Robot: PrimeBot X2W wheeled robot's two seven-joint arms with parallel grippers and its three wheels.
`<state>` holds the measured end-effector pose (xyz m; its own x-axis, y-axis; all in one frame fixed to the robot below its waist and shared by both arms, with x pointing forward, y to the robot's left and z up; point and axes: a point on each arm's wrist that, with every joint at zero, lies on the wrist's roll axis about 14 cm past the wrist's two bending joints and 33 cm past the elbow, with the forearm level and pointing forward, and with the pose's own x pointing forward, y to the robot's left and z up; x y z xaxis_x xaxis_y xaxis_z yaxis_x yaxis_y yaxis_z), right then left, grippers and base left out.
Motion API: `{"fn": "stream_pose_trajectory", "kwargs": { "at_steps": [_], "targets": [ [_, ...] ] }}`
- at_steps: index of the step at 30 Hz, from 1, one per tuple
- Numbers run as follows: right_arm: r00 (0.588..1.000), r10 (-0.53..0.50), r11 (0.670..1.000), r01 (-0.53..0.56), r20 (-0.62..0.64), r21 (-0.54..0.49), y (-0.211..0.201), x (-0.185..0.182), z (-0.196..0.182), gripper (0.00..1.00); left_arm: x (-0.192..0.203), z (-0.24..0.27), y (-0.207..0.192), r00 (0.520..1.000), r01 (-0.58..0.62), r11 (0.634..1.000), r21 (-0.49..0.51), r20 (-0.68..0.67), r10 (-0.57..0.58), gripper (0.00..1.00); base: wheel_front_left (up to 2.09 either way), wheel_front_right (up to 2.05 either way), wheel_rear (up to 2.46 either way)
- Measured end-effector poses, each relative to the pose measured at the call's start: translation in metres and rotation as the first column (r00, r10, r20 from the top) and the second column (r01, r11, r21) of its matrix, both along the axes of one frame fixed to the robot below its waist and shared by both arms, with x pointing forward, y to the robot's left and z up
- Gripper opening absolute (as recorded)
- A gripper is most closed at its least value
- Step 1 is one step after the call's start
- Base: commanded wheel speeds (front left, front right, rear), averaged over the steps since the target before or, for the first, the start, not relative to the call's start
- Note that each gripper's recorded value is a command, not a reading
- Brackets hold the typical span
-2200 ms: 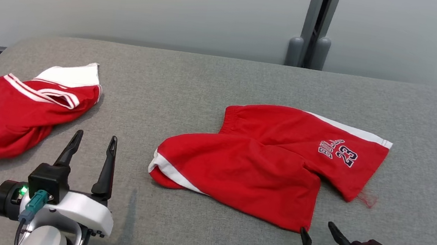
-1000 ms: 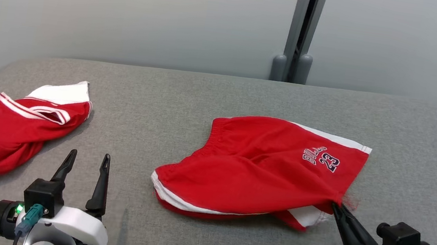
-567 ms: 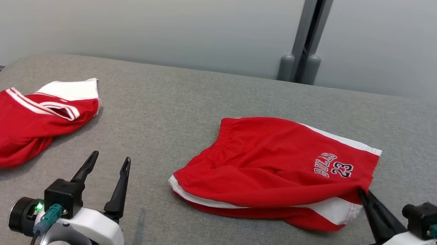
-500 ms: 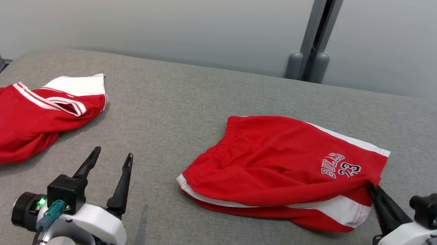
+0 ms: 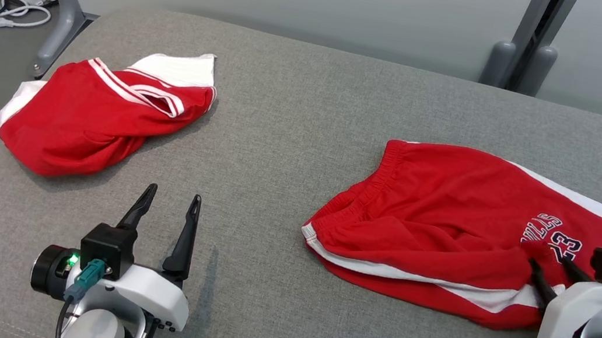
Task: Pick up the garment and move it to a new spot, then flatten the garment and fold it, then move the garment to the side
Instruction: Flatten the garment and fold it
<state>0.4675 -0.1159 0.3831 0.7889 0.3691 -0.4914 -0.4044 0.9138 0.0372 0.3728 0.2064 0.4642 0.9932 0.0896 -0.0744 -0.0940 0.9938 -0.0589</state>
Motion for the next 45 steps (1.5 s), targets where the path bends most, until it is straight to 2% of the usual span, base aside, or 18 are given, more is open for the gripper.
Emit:
{"fn": "stream_pose_trajectory", "kwargs": {
  "at_steps": [7,14,23,31,36,45],
  "targets": [
    [1.000,-0.015,1.000,0.015,0.022,0.002,-0.004,-0.005,0.001,1.00,0.006,0.002,-0.008,1.000,0.019,1.000,-0.004,0.008,-0.019,1.00,0.00,0.00,0.00],
    [0.990,-0.095,0.993,0.086,0.103,0.084,-0.020,-0.013,0.025,1.00,0.019,0.012,-0.030,0.995,0.086,0.996,-0.011,0.044,-0.086,1.00,0.00,0.00,0.00],
    [0.956,-0.228,0.956,0.183,0.184,0.230,-0.046,-0.040,0.050,1.00,0.029,0.014,-0.063,0.983,0.178,0.984,-0.022,0.054,-0.176,1.00,0.00,0.00,0.00],
    [0.931,-0.294,0.934,0.231,0.217,0.274,-0.053,-0.064,0.053,1.00,0.034,0.006,-0.087,0.964,0.266,0.964,-0.024,0.034,-0.265,1.00,0.00,0.00,0.00],
    [0.923,-0.309,0.932,0.245,0.231,0.268,-0.056,-0.065,0.054,1.00,0.020,-0.034,-0.115,0.904,0.419,0.908,0.001,-0.101,-0.416,1.00,0.00,0.00,0.00],
    [0.922,-0.315,0.929,0.253,0.223,0.270,-0.054,-0.067,0.050,1.00,0.026,-0.069,-0.118,0.834,0.522,0.850,0.068,-0.251,-0.492,1.00,0.00,0.00,0.00]
  ]
}}
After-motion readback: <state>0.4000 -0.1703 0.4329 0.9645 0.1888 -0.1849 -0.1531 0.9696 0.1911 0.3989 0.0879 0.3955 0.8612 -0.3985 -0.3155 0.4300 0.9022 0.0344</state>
